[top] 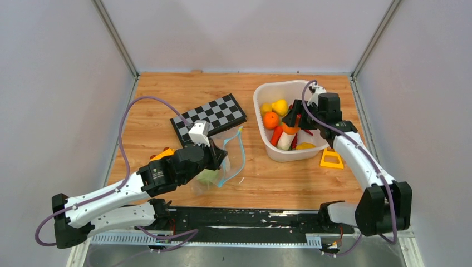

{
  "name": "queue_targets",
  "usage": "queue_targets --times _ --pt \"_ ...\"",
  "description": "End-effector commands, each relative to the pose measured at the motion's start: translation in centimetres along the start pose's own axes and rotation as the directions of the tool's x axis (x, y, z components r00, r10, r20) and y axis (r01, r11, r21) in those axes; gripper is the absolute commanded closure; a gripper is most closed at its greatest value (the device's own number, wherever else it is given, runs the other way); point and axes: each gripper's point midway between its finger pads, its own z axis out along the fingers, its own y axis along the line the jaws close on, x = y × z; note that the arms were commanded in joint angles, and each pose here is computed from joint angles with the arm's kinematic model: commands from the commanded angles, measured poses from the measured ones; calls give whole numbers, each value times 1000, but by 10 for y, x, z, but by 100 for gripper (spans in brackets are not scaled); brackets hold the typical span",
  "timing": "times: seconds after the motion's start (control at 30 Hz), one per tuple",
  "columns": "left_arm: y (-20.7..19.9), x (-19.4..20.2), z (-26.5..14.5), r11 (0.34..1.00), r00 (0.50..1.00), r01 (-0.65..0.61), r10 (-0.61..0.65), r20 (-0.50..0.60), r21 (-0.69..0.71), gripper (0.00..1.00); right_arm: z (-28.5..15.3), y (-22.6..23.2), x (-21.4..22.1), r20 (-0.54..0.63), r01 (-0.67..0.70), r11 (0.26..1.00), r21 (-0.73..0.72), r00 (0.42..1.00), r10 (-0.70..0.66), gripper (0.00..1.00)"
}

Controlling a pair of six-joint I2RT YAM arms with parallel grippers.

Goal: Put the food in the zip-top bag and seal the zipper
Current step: Pick up the fake fruit from the bin, then place the fake fruit in the zipper food storage bag.

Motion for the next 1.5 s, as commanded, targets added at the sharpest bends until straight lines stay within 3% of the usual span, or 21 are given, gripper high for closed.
queue_targets --times 0.0,0.3,0.5,0.77,1.0,1.23,1.47 --pt "-5 -6 4 1000 999 23 -23 27 17 100 -33 55 -17 93 -15 965 -261 995 40 48" --pt "-10 -1 7 999 1000 24 -25 7 36 100 -97 131 -2 118 41 818 -574 992 33 46" --pt "-14 -4 8 999 1000 22 -23 13 43 100 -128 174 14 157 140 732 -666 986 -46 45" --pt "-14 -3 7 998 1000 28 -28 8 50 100 -127 218 48 126 195 654 -731 980 -151 44" --pt "-16 -12 0 997 998 43 -46 32 67 100 -112 248 64 122 206 639 -741 977 -173 43" --pt "-15 -21 -9 995 996 58 -63 60 78 100 -89 257 69 178 248 682 -688 969 -173 38" --pt "-11 -22 -12 996 995 65 -70 71 66 100 -74 250 82 157 283 726 -626 958 -239 31"
